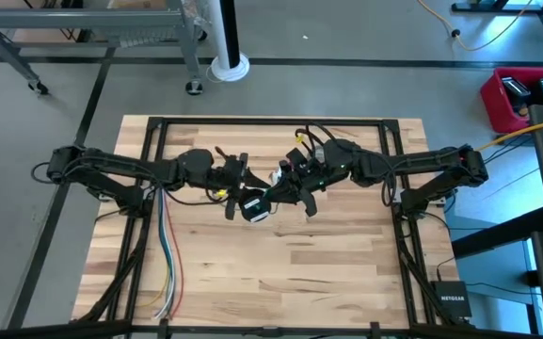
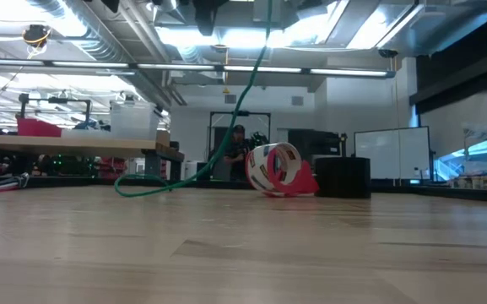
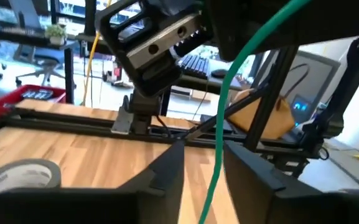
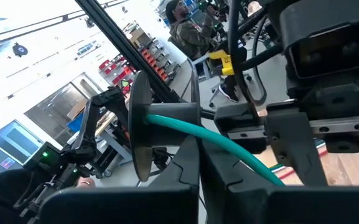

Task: Coil cords
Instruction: Coil the green wire on the spool

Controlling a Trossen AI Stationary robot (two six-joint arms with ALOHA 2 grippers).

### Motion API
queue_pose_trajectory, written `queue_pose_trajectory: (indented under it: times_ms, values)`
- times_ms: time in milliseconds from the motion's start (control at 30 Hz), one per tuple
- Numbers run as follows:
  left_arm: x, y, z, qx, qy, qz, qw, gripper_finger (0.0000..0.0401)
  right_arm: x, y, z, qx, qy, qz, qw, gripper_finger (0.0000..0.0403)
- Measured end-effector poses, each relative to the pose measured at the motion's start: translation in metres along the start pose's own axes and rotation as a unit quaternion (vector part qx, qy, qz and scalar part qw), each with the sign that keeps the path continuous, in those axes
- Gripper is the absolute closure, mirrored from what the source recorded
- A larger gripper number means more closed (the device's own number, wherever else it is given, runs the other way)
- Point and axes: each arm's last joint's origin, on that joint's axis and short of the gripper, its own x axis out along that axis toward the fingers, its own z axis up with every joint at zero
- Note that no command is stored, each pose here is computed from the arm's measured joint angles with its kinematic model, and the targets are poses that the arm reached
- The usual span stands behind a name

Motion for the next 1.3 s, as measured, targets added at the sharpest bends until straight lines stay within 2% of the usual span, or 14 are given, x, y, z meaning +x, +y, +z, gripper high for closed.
queue_pose_trajectory:
  times_ms: [233, 633, 833, 1000, 1200, 1300]
  values:
    - [0.000, 0.000, 0.000, -0.006, -0.002, 0.000, 1.000, 0.0230, 0.000, 0.001, 0.001, -0.015, -0.006, 0.002, 1.000, 0.0403]
    - [-0.001, 0.000, 0.006, 0.001, -0.029, -0.003, 1.000, 0.0223, 0.000, 0.002, 0.004, -0.035, -0.029, 0.001, 0.999, 0.0403]
    - [-0.005, 0.004, -0.002, -0.039, 0.030, 0.015, 0.999, 0.0223, -0.001, -0.011, -0.006, -0.020, -0.008, -0.110, 0.994, 0.0403]
    - [-0.025, 0.010, 0.001, -0.085, 0.073, 0.048, 0.993, 0.0223, -0.004, -0.017, -0.013, -0.028, 0.017, -0.168, 0.985, 0.0403]
    - [-0.051, 0.003, 0.018, -0.080, 0.058, 0.051, 0.994, 0.0223, -0.011, -0.018, -0.012, -0.061, 0.010, -0.238, 0.969, 0.0403]
    - [-0.059, 0.000, 0.025, -0.081, 0.041, 0.047, 0.995, 0.0223, -0.012, -0.017, -0.010, -0.065, 0.001, -0.242, 0.968, 0.0403]
